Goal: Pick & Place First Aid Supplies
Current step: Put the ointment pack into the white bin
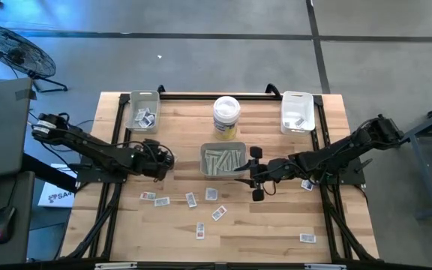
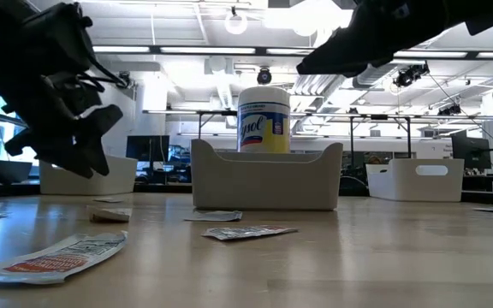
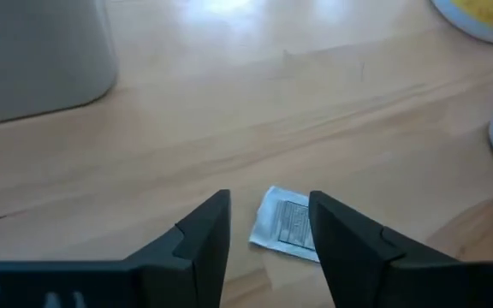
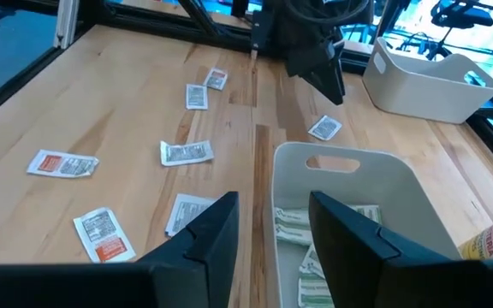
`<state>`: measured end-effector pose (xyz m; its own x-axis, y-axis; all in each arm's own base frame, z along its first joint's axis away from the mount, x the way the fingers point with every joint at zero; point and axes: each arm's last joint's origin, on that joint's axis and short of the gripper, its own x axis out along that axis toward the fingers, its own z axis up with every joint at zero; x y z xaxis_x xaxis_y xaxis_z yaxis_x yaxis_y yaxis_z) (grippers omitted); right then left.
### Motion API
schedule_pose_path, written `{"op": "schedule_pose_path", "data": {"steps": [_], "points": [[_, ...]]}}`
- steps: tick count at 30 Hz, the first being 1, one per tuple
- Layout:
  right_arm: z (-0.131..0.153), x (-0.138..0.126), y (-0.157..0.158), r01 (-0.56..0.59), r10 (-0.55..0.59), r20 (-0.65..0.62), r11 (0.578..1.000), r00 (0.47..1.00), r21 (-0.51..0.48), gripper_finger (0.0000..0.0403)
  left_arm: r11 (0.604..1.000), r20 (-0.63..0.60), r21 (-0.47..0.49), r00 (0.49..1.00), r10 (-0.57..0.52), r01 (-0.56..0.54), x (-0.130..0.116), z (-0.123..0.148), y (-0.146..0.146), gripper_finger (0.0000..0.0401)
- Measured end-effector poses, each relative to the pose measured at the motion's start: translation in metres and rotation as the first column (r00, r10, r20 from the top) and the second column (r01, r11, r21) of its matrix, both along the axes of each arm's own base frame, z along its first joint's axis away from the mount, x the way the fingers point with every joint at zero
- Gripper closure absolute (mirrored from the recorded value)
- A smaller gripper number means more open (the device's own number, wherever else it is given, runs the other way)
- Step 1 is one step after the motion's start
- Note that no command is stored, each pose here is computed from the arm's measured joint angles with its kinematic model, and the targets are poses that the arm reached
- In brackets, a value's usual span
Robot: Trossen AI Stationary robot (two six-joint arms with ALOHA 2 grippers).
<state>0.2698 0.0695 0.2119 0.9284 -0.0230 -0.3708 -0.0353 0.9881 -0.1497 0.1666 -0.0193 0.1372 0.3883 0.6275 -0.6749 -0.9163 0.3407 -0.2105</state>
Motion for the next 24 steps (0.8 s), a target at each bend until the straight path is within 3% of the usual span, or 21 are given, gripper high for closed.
{"op": "schedule_pose_path", "data": {"steps": [18, 24], "points": [[-0.002, -0.001, 0.0, 0.001, -0.001, -0.017, 1.0, 1.0, -0.003, 0.0265, 1.0, -0.124, -0.031, 0.992, 0.003, -0.006, 0.019, -0.032, 0.009, 0.0246], [-0.002, -0.001, 0.0, 0.003, -0.003, -0.018, 1.0, 1.0, -0.004, 0.0265, 0.999, -0.12, -0.037, 0.993, 0.008, -0.012, 0.022, -0.036, 0.008, 0.0304]]}}
